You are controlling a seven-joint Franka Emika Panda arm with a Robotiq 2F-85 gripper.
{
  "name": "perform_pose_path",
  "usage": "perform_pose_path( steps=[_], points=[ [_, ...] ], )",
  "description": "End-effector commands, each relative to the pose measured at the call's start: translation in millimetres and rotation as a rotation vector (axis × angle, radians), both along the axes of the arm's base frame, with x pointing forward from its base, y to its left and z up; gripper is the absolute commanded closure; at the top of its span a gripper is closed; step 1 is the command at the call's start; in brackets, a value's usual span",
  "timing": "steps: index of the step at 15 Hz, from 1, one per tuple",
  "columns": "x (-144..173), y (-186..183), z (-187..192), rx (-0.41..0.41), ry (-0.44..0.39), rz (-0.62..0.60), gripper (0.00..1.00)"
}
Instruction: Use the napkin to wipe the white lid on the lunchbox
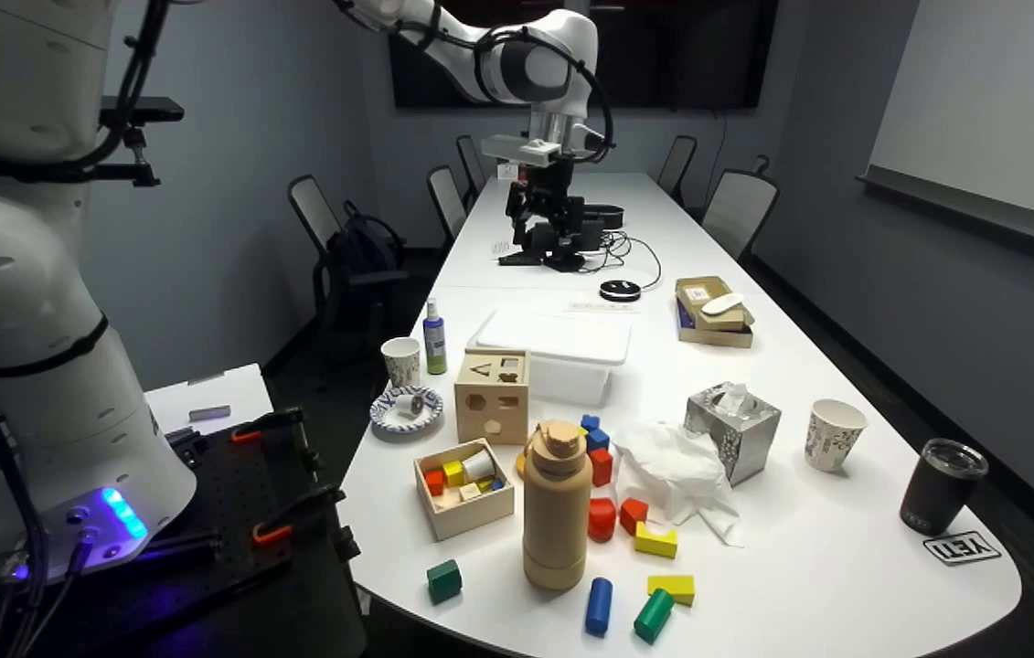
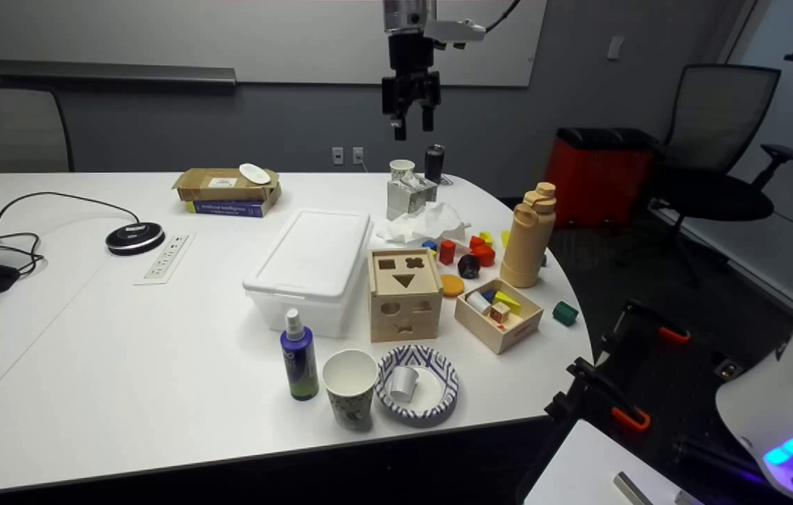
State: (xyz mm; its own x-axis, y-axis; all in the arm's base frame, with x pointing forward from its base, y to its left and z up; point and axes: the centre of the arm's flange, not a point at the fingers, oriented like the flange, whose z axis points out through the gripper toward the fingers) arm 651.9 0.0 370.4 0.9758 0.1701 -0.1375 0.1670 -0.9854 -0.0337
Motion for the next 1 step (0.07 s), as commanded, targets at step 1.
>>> perform_pose_path(
  steps=[1],
  points=[
    [0.0,0.0,0.0,0.0,0.0,0.0,0.0]
  ],
)
